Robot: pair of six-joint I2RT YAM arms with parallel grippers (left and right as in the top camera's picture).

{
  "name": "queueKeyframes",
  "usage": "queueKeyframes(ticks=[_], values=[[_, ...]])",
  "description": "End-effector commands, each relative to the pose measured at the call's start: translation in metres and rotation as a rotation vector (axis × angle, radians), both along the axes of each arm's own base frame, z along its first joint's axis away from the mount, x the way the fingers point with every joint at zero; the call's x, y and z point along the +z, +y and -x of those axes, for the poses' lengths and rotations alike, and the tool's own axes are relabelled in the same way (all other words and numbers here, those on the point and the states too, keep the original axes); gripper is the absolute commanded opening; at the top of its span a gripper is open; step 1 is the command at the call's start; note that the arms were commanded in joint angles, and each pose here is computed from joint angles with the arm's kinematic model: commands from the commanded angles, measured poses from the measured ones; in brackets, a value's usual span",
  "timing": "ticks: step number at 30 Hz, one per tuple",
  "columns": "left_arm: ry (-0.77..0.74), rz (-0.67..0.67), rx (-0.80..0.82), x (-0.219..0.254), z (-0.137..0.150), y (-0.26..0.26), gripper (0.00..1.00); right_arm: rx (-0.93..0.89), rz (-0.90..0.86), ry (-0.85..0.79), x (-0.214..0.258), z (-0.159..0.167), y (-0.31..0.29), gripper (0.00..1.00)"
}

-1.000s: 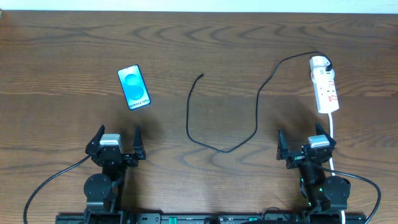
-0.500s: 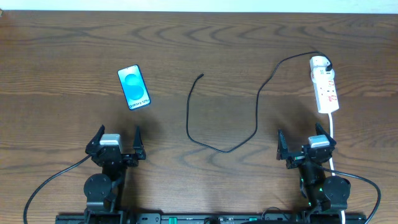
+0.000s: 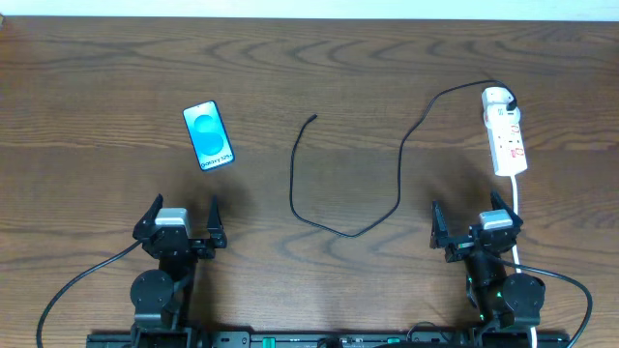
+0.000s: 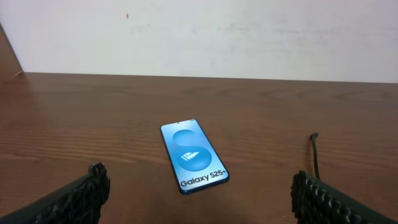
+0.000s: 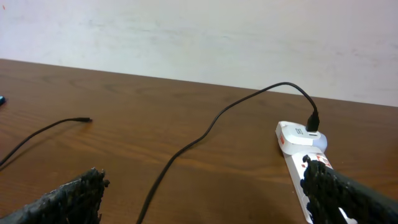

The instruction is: Plug charger to phone and switch on socket

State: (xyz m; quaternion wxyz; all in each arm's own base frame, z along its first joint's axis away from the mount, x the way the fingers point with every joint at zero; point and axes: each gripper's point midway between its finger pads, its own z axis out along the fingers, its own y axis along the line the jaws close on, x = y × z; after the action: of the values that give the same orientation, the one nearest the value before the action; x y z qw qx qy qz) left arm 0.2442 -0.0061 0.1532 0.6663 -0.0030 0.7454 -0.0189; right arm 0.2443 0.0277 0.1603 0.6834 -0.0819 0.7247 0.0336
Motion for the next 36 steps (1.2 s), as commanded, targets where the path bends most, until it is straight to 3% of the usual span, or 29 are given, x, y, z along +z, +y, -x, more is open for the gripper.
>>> queueKeyframes(ticks=[1,8,19,27,36], values=[[0.040,-0.016,0.009,-0.016,0.000,0.002,0.95,-0.011,0.010,-0.002,-0.001,0.000,-0.002,0.99],[-0.020,0.046,0.171,-0.002,0.000,0.028,0.95,-0.011,0.010,-0.002,-0.001,0.000,-0.002,0.99],[-0.055,0.112,0.178,0.019,-0.002,0.029,0.95,-0.011,0.010,-0.002,-0.001,0.000,-0.002,0.99],[0.062,0.103,0.123,0.033,-0.019,0.018,0.95,-0.011,0.010,-0.002,-0.001,0.000,-0.002,0.99],[0.242,0.113,0.030,0.052,-0.068,-0.001,0.95,-0.011,0.010,-0.002,-0.001,0.000,-0.002,0.99]])
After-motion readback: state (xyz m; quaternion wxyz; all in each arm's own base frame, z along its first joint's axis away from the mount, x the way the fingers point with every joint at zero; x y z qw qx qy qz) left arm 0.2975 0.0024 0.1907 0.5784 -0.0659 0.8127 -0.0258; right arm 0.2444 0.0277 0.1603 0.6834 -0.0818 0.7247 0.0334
